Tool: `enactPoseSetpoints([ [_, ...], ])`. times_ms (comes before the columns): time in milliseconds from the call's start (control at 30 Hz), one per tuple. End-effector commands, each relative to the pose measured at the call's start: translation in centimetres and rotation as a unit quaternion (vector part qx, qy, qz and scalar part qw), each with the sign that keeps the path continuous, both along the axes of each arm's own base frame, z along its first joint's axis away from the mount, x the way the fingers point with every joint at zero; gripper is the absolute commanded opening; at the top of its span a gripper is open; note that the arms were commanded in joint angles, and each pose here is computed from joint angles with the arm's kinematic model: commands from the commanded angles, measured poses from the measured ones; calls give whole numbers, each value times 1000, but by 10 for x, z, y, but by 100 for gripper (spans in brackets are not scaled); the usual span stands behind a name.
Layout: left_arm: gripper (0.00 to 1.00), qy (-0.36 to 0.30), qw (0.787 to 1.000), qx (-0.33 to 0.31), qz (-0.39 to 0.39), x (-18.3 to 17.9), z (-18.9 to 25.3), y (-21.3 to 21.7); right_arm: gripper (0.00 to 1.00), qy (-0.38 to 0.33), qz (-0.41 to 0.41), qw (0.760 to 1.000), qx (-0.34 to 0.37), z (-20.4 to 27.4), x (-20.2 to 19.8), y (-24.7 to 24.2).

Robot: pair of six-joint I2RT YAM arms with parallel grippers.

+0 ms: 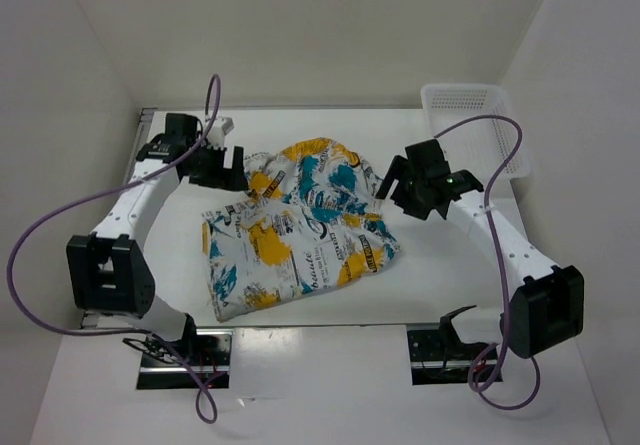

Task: Fold and stack the shorts
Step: Flatten the shorts out

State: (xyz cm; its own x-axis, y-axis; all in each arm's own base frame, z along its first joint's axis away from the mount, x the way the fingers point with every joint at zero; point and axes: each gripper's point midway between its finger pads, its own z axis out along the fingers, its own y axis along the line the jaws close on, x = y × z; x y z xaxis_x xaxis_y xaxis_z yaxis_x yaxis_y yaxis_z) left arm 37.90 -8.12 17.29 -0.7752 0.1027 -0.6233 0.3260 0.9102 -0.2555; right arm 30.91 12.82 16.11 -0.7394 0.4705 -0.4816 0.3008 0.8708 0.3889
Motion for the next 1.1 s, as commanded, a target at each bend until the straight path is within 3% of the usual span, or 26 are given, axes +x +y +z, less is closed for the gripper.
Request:
enactPoseSetpoints([
  [0,100,8,999,21,25,-45,-3,19,84,-16,-3,1000,24,9,-10,1],
  [67,95,58,998,23,29,-85,-41,22,81,-2,1,1000,24,-4,-22,-1],
  [200,87,45,999,-6,5,-132,-52,9,76,27,15,999,34,-19,-44,0],
  [233,85,68,998,-5,5,-148,-70,9,75,32,16,998,43,-22,-46,3],
  [300,84,65,998,-9,2,-151,-79,8,75,41,20,997,55,-27,-43,10],
  [367,86,81,997,-9,2,-155,-95,8,82,73,19,996,53,-48,-41,13],
  [400,90,97,995,-16,-2,-152,-107,5,87,89,20,995,52,-58,-43,14],
  [433,94,109,994,-15,-6,-152,-113,3,99,95,12,994,46,-65,-40,13],
  [533,98,127,992,-15,-6,-142,-136,3,100,125,-1,992,30,-91,-37,11],
  [600,90,117,993,-7,-1,-121,-142,5,100,129,-9,991,32,-101,-31,10],
  [667,75,123,992,-3,1,-108,-148,6,93,126,-9,991,33,-107,-27,12],
  [700,63,122,992,1,3,-100,-148,7,86,136,-10,990,29,-116,-27,12],
  [733,38,100,995,0,3,-80,-138,7,81,134,-10,990,30,-116,-23,13],
  [767,26,103,995,4,6,-71,-142,8,65,141,-10,990,28,-120,-23,13],
  [800,17,100,995,8,8,-63,-141,9,57,141,-13,990,24,-126,-21,12],
  [833,13,95,995,8,8,-54,-139,9,49,127,-12,991,29,-123,-14,14],
  [867,7,87,996,12,11,-36,-135,10,34,124,-12,992,30,-125,-8,16],
  [967,5,68,998,11,11,-5,-131,9,16,104,-14,994,19,-124,21,20],
  [1067,8,20,999,13,25,41,-105,18,15,86,-11,996,-1,-120,61,26],
])
